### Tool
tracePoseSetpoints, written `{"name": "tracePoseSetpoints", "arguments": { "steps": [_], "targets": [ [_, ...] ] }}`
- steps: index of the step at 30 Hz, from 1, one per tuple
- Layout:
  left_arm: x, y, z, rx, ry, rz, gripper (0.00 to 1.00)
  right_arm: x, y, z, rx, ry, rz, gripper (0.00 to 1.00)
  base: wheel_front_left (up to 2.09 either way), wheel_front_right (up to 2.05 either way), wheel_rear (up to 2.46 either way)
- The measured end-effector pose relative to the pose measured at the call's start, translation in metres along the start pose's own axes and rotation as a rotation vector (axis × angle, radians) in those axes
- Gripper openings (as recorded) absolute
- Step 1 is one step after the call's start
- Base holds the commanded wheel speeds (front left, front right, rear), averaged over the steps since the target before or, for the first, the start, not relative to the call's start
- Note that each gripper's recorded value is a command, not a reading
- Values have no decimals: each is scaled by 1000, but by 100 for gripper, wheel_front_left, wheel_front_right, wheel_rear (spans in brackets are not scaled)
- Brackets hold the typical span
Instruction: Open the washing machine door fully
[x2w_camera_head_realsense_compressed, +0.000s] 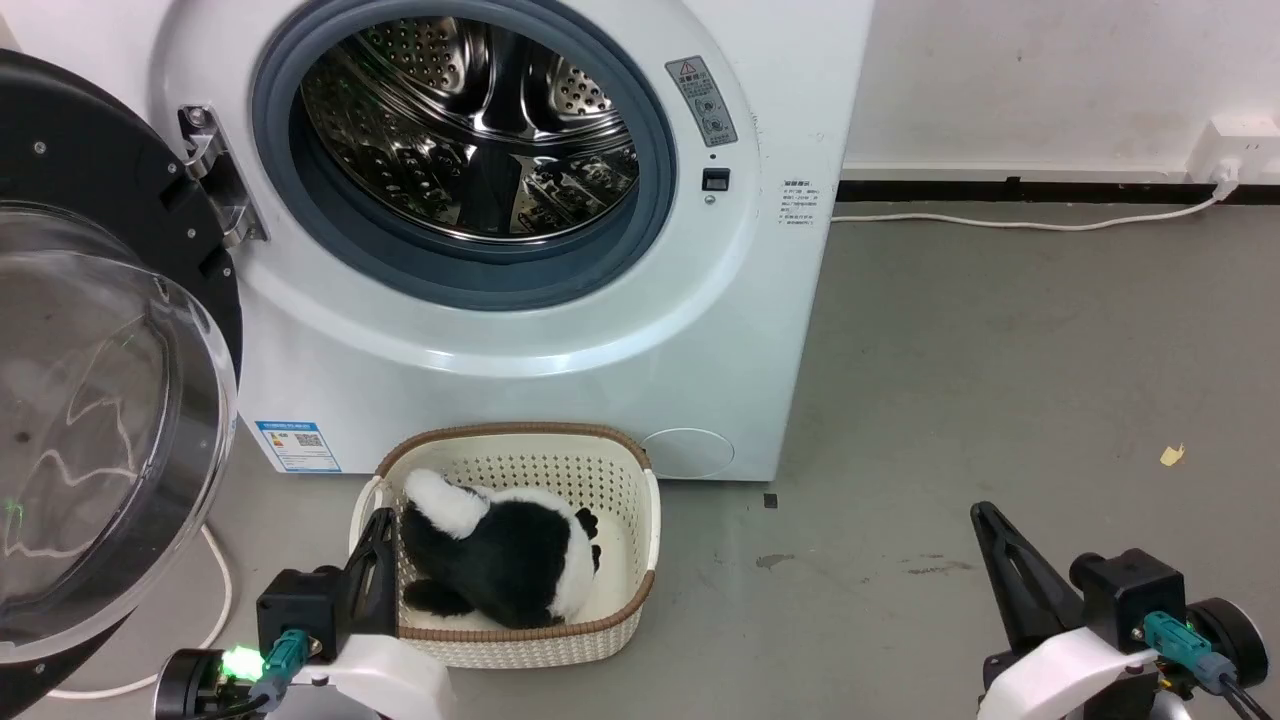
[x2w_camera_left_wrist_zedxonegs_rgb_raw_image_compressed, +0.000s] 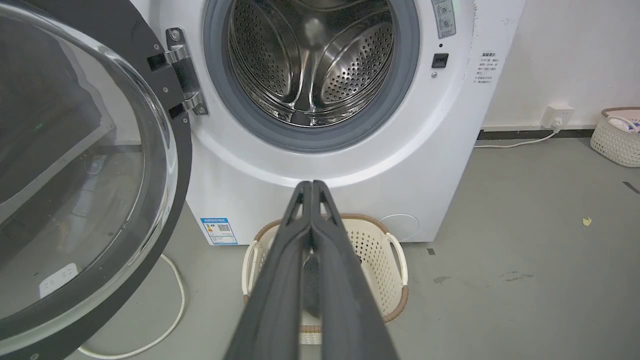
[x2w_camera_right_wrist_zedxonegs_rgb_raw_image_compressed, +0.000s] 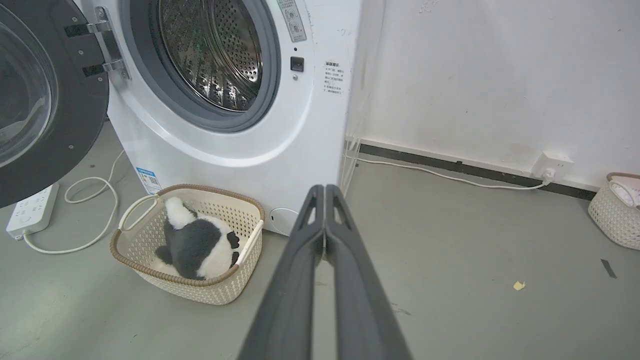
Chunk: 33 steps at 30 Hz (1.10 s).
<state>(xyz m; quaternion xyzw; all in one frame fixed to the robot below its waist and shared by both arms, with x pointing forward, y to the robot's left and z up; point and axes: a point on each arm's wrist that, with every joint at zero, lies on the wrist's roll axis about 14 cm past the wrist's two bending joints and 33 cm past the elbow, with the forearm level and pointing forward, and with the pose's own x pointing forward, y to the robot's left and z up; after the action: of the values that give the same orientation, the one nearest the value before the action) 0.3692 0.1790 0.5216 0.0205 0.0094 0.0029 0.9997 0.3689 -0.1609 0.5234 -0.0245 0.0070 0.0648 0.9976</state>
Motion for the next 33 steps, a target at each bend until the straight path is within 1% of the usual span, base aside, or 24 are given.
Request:
{"name": "tracePoseSetpoints", "arguments": {
  "steps": [33],
  "targets": [
    [0, 0, 0, 0, 0, 0, 0, 0, 0, 0, 0, 0, 0, 0, 0, 0, 0]
  ]
}}
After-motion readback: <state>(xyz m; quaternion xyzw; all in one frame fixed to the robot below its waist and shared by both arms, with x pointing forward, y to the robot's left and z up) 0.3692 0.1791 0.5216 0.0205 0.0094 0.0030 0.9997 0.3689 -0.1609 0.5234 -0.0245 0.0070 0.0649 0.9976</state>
